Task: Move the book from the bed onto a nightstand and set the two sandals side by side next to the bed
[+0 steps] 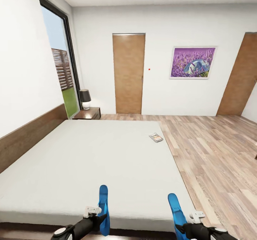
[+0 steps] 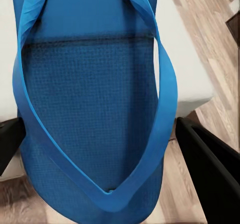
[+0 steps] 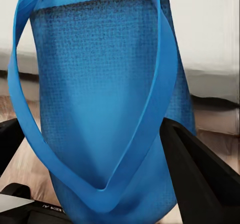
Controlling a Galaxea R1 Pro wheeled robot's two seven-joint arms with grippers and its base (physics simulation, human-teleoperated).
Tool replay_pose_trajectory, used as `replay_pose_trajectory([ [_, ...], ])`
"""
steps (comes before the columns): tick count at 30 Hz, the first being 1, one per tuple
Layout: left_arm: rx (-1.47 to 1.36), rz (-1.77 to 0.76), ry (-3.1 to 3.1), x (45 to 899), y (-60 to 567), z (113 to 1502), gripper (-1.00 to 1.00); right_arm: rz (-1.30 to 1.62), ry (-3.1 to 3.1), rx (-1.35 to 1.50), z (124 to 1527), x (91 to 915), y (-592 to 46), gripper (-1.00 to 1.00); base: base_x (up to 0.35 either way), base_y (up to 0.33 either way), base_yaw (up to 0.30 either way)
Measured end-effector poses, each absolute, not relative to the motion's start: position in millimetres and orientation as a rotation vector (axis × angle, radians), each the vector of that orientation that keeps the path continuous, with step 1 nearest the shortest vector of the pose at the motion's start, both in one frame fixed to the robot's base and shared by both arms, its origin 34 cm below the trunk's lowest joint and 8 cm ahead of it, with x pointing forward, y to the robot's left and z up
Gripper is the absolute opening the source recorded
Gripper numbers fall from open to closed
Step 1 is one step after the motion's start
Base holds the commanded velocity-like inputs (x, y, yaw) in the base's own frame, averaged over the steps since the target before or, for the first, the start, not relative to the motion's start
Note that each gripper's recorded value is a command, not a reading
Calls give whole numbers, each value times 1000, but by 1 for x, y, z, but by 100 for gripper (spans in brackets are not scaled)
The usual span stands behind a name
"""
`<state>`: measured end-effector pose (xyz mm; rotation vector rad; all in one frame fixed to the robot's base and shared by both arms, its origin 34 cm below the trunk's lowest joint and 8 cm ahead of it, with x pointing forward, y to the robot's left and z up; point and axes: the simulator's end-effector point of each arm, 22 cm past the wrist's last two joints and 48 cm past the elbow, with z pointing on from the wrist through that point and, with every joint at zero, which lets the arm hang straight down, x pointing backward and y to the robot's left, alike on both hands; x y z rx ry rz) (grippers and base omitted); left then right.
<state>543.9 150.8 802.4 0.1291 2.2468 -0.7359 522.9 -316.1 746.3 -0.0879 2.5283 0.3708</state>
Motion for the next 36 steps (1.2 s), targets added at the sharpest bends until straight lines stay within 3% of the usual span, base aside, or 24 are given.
replay_pose_trajectory([
  [36,129,-736,2247,544,151,802,-100,375,2527,-89,747,523,-315,-100,0,0,-300],
])
